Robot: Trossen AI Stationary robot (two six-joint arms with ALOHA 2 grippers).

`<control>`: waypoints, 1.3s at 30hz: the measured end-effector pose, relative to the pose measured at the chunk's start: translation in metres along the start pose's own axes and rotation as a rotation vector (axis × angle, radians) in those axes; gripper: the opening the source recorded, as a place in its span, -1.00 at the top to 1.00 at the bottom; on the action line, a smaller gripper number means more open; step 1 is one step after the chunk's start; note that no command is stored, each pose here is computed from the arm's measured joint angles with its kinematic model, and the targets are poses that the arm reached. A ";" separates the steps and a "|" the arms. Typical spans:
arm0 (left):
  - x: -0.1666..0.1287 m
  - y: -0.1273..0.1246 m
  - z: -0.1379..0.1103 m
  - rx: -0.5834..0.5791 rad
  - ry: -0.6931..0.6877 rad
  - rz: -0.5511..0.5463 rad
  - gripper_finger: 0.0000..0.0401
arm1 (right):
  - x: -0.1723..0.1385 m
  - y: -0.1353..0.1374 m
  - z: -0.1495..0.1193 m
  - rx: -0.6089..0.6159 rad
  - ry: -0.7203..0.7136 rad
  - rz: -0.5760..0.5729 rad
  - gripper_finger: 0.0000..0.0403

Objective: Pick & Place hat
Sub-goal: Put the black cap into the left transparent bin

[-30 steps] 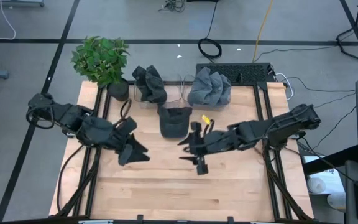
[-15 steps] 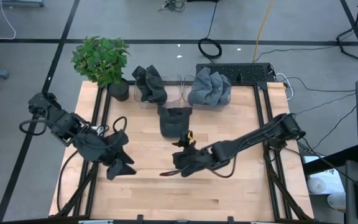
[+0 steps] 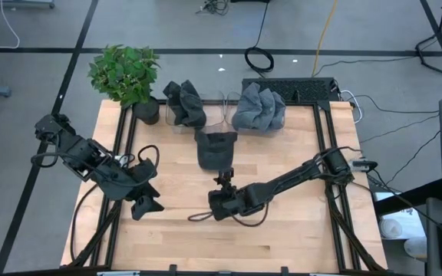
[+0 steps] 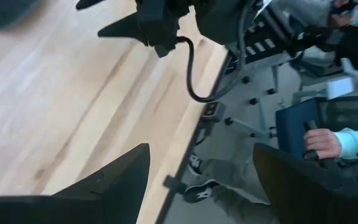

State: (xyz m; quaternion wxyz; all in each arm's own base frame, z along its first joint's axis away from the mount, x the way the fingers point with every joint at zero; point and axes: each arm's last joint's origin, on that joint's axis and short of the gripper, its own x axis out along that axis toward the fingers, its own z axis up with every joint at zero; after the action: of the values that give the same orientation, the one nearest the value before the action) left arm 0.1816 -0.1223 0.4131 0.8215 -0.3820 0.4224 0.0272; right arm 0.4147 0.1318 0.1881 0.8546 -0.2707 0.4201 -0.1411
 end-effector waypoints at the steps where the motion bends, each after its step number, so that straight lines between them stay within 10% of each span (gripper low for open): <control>1: 0.000 0.001 0.000 0.004 0.004 0.010 -0.48 | 0.004 0.000 -0.002 0.013 0.017 -0.002 -0.08; 33: 0.000 0.007 -0.003 0.113 0.038 0.072 -0.48 | 0.094 -0.042 -0.062 0.048 0.142 -0.206 -0.07; 39: 0.000 0.007 -0.003 0.115 0.052 0.066 -0.48 | 0.101 -0.047 -0.070 0.025 0.148 -0.224 0.19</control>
State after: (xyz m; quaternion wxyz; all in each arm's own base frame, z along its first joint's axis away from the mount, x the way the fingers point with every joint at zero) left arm 0.1764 -0.1193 0.4078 0.8296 -0.3205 0.4568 0.0202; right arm 0.4198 0.0222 0.1148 0.8033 -0.2942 0.4476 -0.2603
